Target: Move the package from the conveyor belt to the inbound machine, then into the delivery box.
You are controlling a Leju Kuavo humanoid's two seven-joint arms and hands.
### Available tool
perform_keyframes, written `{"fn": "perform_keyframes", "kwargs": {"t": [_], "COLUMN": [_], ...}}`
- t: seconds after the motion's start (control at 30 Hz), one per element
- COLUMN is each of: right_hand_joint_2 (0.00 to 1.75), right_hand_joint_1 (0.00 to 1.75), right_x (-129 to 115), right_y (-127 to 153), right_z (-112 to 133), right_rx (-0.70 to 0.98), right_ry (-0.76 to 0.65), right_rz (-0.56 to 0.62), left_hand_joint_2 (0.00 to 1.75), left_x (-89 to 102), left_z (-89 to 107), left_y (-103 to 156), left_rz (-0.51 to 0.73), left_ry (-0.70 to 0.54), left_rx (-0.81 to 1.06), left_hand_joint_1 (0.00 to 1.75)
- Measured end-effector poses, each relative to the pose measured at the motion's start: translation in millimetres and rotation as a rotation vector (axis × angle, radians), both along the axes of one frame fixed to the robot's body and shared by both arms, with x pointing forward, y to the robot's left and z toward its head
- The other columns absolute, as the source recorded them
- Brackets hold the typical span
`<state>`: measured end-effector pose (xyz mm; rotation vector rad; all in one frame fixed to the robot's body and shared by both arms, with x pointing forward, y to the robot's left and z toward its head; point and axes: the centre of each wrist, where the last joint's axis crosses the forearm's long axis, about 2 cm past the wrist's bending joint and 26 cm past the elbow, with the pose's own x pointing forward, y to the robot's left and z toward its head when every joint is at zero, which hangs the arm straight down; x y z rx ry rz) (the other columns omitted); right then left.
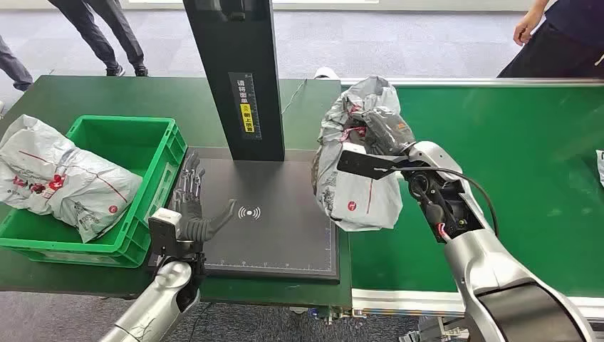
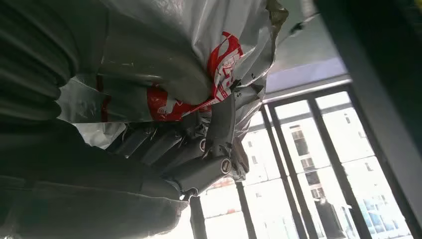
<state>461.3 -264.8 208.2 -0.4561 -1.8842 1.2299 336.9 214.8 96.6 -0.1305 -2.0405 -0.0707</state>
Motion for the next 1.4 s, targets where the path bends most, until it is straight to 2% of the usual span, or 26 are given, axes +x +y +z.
{"fn": "perform_keyframes", "kwargs": {"t": [0.07,0.27,0.4,0.63,0.8,0.9,0.93,1.0,1.03,1.07,1.13,1.4], "right_hand_joint_2": [1.75,1.75,1.75,1.75,1.75,1.75,1.75,1.75,1.75,1.75,1.75,1.75], "right_hand_joint_1": [1.75,1.75,1.75,1.75,1.75,1.75,1.58,0.82,0.82,0.99,1.75,1.75], "right_x": [-5.1,-47.9,-71.2,-83.6,-87.6,-88.7,-88.9,-88.9,-88.7,-88.6,-88.4,-87.9], "right_y": [8.5,67.2,104.3,144.1,160.3,166.9,168.9,172.2,173.5,174.6,176.2,176.4], "right_z": [-8.0,-58.2,-70.6,-61.7,-54.9,-49.8,-48.1,-45.4,-44.4,-43.6,-42.6,-43.5], "right_rx": [0.067,0.483,0.587,0.572,0.446,0.315,0.274,0.219,0.201,0.185,0.155,0.076], "right_ry": [0.026,0.192,0.237,0.214,0.106,0.000,-0.033,-0.071,-0.083,-0.092,-0.108,-0.125], "right_rz": [0.023,0.144,0.172,0.172,0.100,0.031,0.015,0.004,0.003,0.003,0.006,0.027], "left_hand_joint_2": [1.75,1.75,1.75,1.75,1.75,1.75,1.75,1.75,1.75,1.75,1.75,1.75], "left_x": [0.3,1.5,1.9,8.1,7.7,6.9,6.8,6.7,6.6,6.4,5.8,0.2], "left_z": [0.6,4.7,6.2,17.4,22.7,25.9,27.5,30.5,31.8,32.7,34.3,42.5], "left_y": [1.7,9.5,8.1,-8.6,-26.4,-37.8,-42.2,-49.6,-52.6,-55.0,-58.9,-68.7], "left_rz": [0.009,0.074,0.091,0.072,0.055,0.037,0.030,0.020,0.017,0.014,0.006,-0.044], "left_ry": [-0.002,-0.008,-0.009,-0.040,-0.057,-0.068,-0.071,-0.078,-0.080,-0.083,-0.088,-0.103], "left_rx": [0.000,-0.013,-0.014,-0.014,-0.023,-0.030,-0.035,-0.045,-0.049,-0.052,-0.053,-0.037], "left_hand_joint_1": [0.00,0.00,0.00,0.00,0.00,0.00,0.00,0.00,0.00,0.00,0.00,0.00]}}
